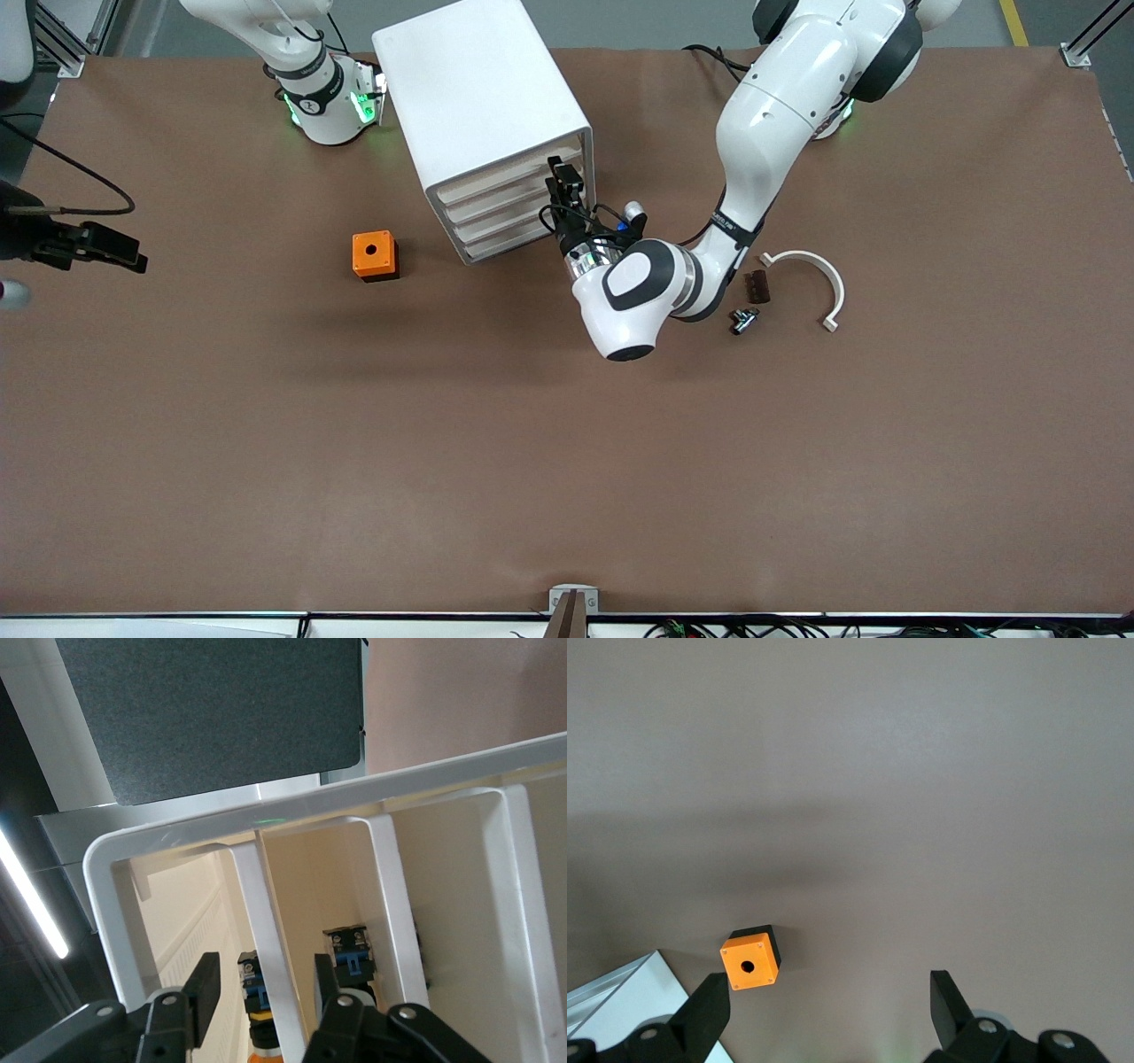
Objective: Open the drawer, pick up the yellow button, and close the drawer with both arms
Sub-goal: 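Grasp the drawer edge with the left gripper and pull it open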
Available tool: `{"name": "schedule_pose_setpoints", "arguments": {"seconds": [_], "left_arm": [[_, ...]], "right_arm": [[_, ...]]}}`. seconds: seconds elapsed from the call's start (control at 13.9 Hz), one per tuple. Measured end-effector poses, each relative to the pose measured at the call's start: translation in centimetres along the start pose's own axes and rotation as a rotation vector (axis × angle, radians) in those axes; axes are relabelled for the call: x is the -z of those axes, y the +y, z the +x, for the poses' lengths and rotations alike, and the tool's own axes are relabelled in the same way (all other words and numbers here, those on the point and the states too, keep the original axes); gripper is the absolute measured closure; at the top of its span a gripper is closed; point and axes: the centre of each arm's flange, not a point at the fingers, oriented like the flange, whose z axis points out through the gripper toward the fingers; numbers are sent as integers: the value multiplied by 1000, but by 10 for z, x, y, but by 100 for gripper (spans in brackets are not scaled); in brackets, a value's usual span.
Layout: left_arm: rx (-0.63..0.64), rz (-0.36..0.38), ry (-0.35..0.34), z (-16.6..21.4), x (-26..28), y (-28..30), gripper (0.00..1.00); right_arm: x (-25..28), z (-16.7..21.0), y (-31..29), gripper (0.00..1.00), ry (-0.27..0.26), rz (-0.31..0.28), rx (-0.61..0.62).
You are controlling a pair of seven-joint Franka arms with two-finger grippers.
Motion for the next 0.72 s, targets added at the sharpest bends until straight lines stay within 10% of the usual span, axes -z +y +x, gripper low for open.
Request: {"name": "schedule_pose_setpoints", "arguments": {"seconds": [0.72], "left_arm": [[24,32,41,-7,-32,9,65]], "right_arm": [[-22,12,-58,0,-23,-26,-114]]}}
